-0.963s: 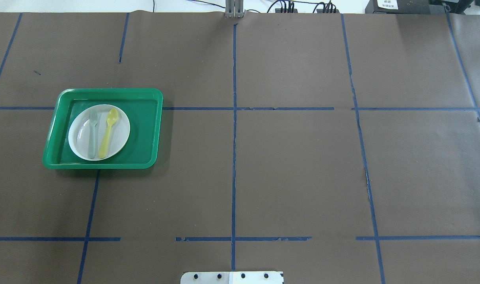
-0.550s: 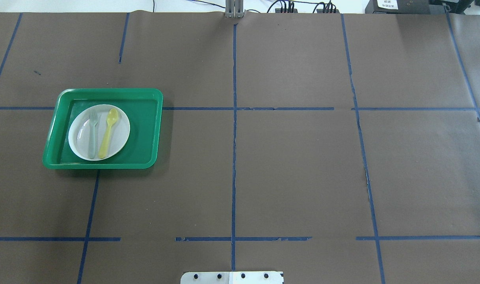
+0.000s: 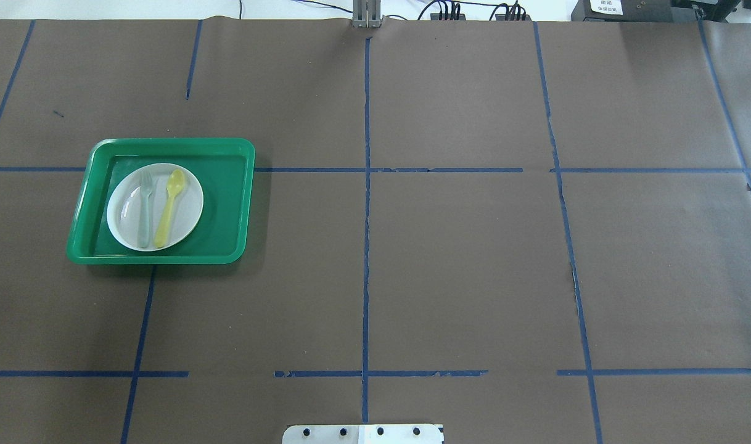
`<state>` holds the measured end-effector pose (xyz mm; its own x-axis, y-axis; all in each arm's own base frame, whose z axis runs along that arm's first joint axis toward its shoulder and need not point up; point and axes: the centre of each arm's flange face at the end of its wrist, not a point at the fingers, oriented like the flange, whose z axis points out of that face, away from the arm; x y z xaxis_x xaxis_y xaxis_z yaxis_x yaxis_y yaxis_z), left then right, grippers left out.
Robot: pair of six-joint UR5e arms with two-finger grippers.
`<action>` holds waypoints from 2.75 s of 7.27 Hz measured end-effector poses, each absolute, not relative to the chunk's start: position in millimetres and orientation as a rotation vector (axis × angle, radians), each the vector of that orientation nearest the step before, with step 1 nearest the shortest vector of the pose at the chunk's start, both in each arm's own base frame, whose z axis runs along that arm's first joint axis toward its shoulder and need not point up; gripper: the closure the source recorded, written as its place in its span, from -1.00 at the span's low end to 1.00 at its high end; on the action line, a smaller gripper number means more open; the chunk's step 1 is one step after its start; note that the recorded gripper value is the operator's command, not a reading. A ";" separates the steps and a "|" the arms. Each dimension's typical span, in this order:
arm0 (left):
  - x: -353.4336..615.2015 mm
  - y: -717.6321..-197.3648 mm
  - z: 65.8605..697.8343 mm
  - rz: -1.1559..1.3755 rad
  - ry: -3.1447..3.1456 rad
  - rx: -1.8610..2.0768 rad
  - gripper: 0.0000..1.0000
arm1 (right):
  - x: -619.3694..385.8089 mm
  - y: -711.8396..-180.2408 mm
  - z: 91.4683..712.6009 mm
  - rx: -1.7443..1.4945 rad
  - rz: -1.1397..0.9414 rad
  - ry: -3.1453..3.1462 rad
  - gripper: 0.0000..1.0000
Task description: Place spoon
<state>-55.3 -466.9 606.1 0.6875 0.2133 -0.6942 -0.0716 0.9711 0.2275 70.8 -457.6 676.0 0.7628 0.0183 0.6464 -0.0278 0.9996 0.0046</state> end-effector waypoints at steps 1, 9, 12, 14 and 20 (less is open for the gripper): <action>-37.6 -476.9 588.7 0.156 0.802 0.194 -1.00 | 70.8 -457.5 676.1 0.014 0.025 -0.703 -1.00; 253.4 -492.4 462.4 0.082 0.896 0.224 -0.96 | 70.9 -457.6 676.4 0.014 0.025 -0.702 -1.00; 326.4 -499.9 449.9 0.091 0.889 0.227 -0.48 | 70.9 -457.4 676.2 0.014 0.025 -0.703 -1.00; 354.3 -501.7 450.0 0.113 0.879 0.219 -0.18 | 70.9 -457.4 676.3 0.014 0.025 -0.703 -1.00; 371.7 -507.1 460.2 0.123 0.860 0.199 0.09 | 70.9 -457.7 676.0 0.014 0.025 -0.703 -1.00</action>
<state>371.7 -507.1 460.2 0.6470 0.1878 -0.7390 -0.0275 0.9743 0.2235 70.9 -457.7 676.0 0.7628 0.0181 0.6464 -0.0278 0.9996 0.0049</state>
